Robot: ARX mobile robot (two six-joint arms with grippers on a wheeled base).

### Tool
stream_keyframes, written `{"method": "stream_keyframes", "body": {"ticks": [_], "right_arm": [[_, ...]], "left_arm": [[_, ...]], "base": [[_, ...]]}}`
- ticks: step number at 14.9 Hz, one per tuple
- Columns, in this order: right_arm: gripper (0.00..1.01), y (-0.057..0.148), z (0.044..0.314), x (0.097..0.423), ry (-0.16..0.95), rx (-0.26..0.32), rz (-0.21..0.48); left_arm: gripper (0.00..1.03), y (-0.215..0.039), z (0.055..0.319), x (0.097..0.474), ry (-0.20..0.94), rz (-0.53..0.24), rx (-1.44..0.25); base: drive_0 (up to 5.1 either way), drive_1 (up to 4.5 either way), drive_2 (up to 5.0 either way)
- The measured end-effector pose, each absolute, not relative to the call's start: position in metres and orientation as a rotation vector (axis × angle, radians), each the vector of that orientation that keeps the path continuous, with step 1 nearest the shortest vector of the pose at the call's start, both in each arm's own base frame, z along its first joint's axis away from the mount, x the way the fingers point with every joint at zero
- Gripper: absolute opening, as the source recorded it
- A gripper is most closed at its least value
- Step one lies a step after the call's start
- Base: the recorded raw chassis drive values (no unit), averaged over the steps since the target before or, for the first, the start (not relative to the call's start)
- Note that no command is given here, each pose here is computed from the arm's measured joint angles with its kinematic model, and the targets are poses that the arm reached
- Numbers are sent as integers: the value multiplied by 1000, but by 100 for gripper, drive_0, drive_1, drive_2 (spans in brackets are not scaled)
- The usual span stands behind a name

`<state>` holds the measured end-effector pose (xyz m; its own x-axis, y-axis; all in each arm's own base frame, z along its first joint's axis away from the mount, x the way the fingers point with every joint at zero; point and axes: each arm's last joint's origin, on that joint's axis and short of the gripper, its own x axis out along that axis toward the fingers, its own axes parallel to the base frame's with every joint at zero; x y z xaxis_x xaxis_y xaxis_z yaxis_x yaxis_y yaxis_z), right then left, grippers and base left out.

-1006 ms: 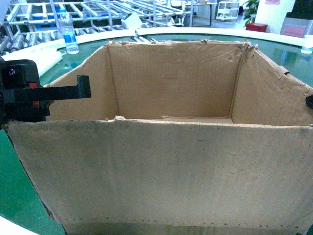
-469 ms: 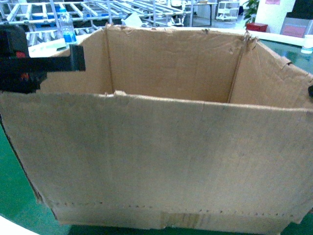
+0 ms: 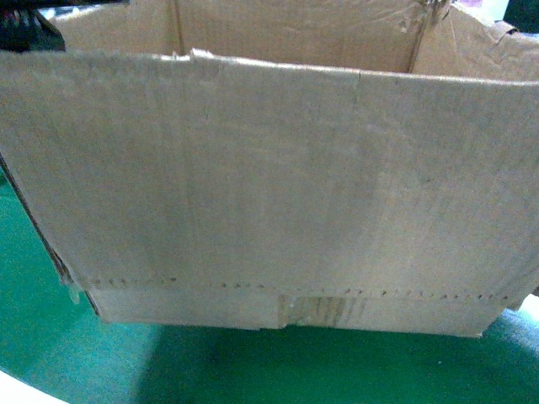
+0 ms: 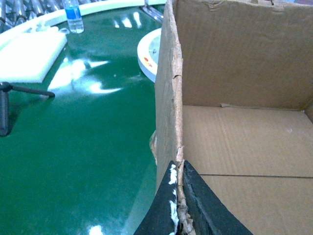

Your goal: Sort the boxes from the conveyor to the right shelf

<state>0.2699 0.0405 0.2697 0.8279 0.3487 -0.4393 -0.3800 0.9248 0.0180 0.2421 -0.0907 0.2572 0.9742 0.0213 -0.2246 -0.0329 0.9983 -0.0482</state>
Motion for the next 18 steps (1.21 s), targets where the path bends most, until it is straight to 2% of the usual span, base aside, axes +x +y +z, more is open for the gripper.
{"method": "stream_keyframes", "body": {"ticks": [4,6,11,18], "right_arm": [[2,37,296,267,375,-74,409],[2,36,304,263,330,-94,407],[2,36,304,263,331,-98,407],[2,36,304,263,332,-98,408]], "left_arm": [[2,-89,287,240,100,30,-55],[2,-89,292,239,80,33,-45],[2,-89,291,239,85,32,-38],[2,-89,291,239,85,34,-35]], "base": [[0,0,0],[0,0,0],[0,0,0],[-167,-167,-167]]}}
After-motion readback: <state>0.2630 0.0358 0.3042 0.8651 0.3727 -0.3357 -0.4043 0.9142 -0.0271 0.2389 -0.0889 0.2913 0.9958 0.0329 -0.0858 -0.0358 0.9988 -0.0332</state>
